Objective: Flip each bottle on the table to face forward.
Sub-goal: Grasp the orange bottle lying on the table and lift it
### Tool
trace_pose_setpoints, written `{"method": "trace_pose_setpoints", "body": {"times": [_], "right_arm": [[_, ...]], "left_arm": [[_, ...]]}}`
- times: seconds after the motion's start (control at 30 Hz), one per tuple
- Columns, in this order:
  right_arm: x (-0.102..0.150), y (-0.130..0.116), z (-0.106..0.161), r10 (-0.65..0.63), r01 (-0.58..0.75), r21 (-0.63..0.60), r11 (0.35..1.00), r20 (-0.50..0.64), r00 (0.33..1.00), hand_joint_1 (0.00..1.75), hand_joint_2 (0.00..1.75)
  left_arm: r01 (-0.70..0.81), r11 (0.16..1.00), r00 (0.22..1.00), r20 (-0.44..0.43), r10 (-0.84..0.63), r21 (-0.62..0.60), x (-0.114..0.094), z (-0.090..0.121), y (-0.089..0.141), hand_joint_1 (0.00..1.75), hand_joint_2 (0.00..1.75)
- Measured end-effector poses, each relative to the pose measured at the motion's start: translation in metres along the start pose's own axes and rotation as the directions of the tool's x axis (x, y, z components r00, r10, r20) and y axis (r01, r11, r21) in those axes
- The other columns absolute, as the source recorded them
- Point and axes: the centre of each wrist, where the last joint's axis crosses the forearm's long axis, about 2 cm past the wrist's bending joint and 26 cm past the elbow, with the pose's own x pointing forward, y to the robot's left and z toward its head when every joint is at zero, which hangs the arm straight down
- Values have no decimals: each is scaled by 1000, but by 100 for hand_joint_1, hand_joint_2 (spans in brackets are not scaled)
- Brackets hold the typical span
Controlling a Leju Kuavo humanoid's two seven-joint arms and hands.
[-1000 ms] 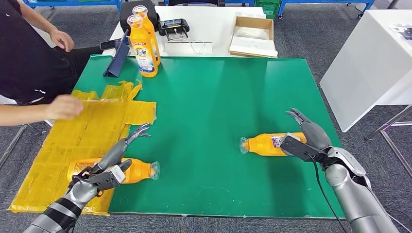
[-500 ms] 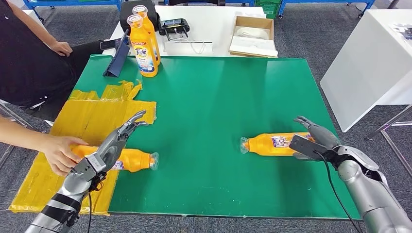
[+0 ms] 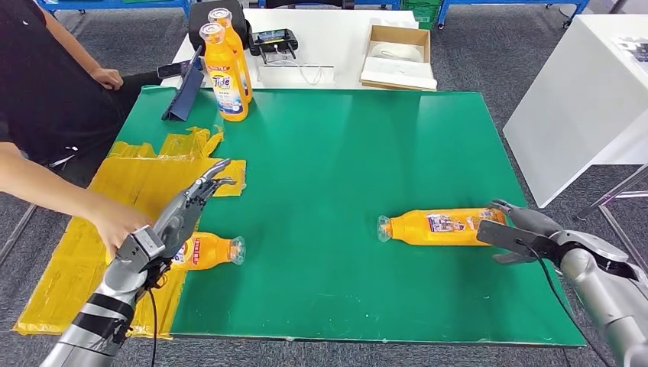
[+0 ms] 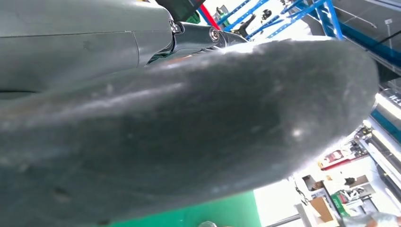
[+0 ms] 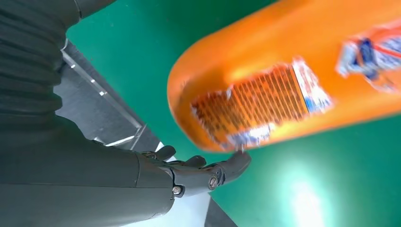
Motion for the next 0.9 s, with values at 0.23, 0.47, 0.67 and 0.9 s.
{"method": "trace_pose_setpoints", "body": {"times": [0.23,0.47,0.67,0.9], "right_arm": [[27,22,-24,61,-62,-35,997,-19,998,0,175],[50,29,-38,76,-76,-38,996,4,997,0,175],[58,32,-42,85,-84,-33,996,15,996,0,175],[63,33,-45,97,-96,-37,995,32,995,0,175]], "left_arm": [[-12,1000,1000,18,12,2,-2,-13,-4,0,0],[-21,1000,1000,13,21,1,-4,-13,-7,0,0],[-22,1000,1000,12,22,2,-4,-13,-8,0,0],[-19,1000,1000,6,19,0,-5,-12,-8,0,0]]}}
